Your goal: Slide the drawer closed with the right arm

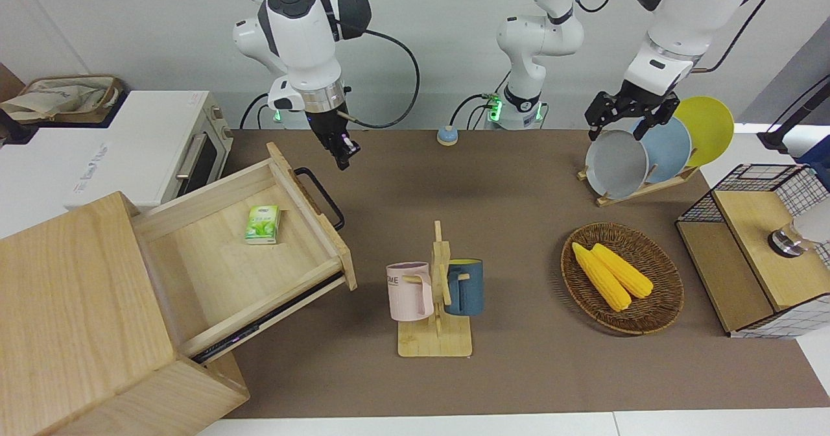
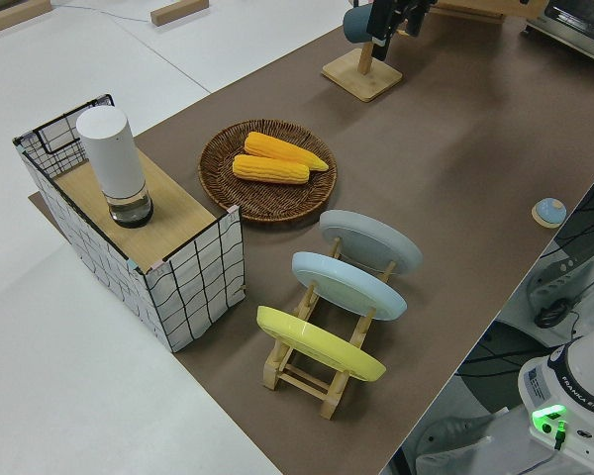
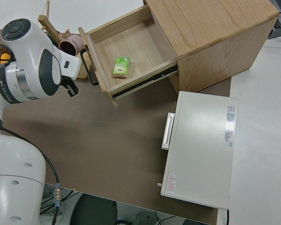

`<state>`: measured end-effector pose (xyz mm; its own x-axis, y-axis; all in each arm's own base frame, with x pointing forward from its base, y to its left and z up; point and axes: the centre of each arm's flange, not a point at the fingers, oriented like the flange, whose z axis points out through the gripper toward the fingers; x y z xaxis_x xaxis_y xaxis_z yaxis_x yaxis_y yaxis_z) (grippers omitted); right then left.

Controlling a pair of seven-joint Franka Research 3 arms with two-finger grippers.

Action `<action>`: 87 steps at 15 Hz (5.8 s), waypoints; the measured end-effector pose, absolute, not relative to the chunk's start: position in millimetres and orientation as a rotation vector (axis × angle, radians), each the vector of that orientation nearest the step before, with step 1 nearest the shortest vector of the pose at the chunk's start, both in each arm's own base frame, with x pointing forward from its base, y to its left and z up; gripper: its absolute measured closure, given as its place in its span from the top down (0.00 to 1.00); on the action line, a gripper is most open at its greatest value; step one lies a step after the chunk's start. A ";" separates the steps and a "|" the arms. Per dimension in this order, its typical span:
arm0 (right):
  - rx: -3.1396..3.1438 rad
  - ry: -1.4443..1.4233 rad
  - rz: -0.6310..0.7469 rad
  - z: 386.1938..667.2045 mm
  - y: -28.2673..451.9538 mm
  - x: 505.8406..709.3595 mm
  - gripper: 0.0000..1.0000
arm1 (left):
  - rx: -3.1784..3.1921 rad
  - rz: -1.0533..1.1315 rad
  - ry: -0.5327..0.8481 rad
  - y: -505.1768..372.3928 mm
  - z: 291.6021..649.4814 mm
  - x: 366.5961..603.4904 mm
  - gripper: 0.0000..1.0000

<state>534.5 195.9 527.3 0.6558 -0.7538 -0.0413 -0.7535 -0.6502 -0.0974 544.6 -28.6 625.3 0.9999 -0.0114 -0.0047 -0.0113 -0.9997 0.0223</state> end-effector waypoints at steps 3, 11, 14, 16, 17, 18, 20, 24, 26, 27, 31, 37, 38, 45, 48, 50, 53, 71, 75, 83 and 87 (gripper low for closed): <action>-2.729 1.328 0.011 512.1 189.3 545.3 0.01 | 3.119 -0.008 -0.018 -28.6 625.3 544.6 0.99; -2.686 1.406 0.009 478.8 200.3 562.5 0.01 | 3.119 -0.008 -0.018 -28.6 625.3 544.6 1.00; -2.690 1.413 0.008 473.4 199.3 565.2 0.01 | 3.119 -0.008 -0.018 -28.6 625.3 544.6 1.00; -2.697 1.418 -0.001 471.4 196.8 567.1 0.01 | 3.119 -0.008 -0.018 -28.6 625.3 544.6 1.00; -2.696 1.425 -0.004 470.6 193.8 568.5 0.01 | 3.119 -0.008 -0.018 -28.6 625.3 544.6 1.00; -2.699 1.434 -0.013 469.9 188.8 570.5 0.01 | 3.119 -0.008 -0.018 -28.6 625.3 544.6 1.00; -2.714 1.438 -0.036 468.9 184.4 572.7 0.01 | 3.119 -0.008 -0.018 -28.6 625.3 544.6 1.00; -2.756 1.430 -0.094 468.2 179.5 577.0 0.01 | 3.119 -0.008 -0.018 -28.6 625.3 544.6 1.00; -2.765 1.432 -0.109 468.1 176.8 578.5 0.01 | 3.119 -0.008 -0.018 -28.6 625.3 544.6 1.00; -2.768 1.435 -0.116 468.0 174.5 579.5 0.01 | 3.119 -0.008 -0.018 -28.6 625.3 544.6 1.00; -2.801 1.444 -0.150 463.8 149.6 587.6 0.01 | 3.119 -0.008 -0.018 -28.6 625.3 544.6 0.99; -2.830 1.406 -0.170 464.9 102.7 600.2 0.01 | 3.119 -0.008 -0.018 -28.6 625.3 544.6 0.99; -2.836 1.400 -0.173 465.7 93.9 601.9 0.01 | 3.119 -0.008 -0.018 -28.6 625.3 544.6 1.00; -2.854 1.359 -0.220 469.5 39.9 611.4 0.01 | 3.119 -0.008 -0.018 -28.6 625.3 544.6 1.00; -2.866 1.367 -0.260 471.4 17.8 614.1 0.01 | 3.119 -0.008 -0.018 -28.6 625.3 544.6 0.99; -2.859 1.367 -0.302 473.1 -2.4 617.5 0.01 | 3.119 -0.008 -0.018 -28.6 625.3 544.6 1.00; -2.844 1.380 -0.351 472.4 -31.6 621.8 0.01 | 3.119 -0.008 -0.018 -28.6 625.3 544.6 1.00; -2.847 1.343 -0.455 487.4 -76.9 634.0 0.01 | 3.119 -0.008 -0.018 -28.6 625.3 544.6 1.00; -2.869 1.286 -0.467 492.9 -70.6 636.5 0.01 | 3.119 -0.008 -0.018 -28.6 625.3 544.6 0.99; -3.032 0.842 -0.257 541.3 2.6 613.1 0.01 | 3.119 -0.008 -0.018 -28.6 625.3 544.6 1.00; -3.118 0.463 -0.146 571.8 0.0 583.1 0.12 | 3.119 -0.008 -0.018 -28.6 625.3 544.6 1.00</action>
